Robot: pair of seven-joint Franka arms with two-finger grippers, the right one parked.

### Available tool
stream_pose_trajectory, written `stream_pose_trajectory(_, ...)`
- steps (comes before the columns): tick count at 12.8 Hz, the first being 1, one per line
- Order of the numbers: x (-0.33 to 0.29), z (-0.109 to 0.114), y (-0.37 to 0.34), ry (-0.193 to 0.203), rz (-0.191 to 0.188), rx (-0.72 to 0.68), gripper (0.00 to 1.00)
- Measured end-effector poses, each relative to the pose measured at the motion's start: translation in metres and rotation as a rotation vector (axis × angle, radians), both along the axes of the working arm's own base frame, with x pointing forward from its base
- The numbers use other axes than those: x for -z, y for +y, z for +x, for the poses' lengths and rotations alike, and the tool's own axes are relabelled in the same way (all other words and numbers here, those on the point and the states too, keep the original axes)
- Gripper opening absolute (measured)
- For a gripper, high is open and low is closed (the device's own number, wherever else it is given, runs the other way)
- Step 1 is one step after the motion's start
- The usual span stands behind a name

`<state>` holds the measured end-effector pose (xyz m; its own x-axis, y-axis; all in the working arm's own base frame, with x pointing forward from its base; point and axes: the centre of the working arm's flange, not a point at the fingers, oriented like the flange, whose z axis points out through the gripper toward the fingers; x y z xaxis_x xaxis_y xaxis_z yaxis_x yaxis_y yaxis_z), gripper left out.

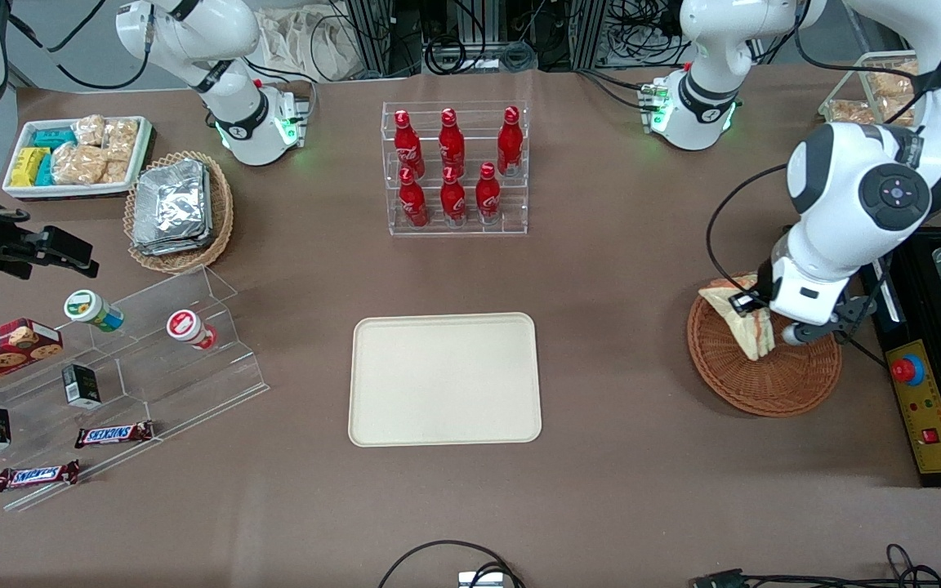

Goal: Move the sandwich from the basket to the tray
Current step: 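Lift the sandwich out of the basket with the left gripper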

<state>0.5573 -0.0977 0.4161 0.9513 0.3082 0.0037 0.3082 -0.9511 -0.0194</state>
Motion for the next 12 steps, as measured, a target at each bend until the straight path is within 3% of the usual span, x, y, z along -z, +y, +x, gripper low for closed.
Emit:
stream_pose_trajectory(2, -0.016, 0.001, -0.032, -0.021, 0.006, 0.075, 0.2)
stream_pose_trajectory(5, -0.03, 0.005, -0.073, -0.004, 0.02, 0.161, 0.2)
stream_pose_trajectory(12, -0.031, 0.033, -0.183, -0.041, 0.005, 0.171, 0.2)
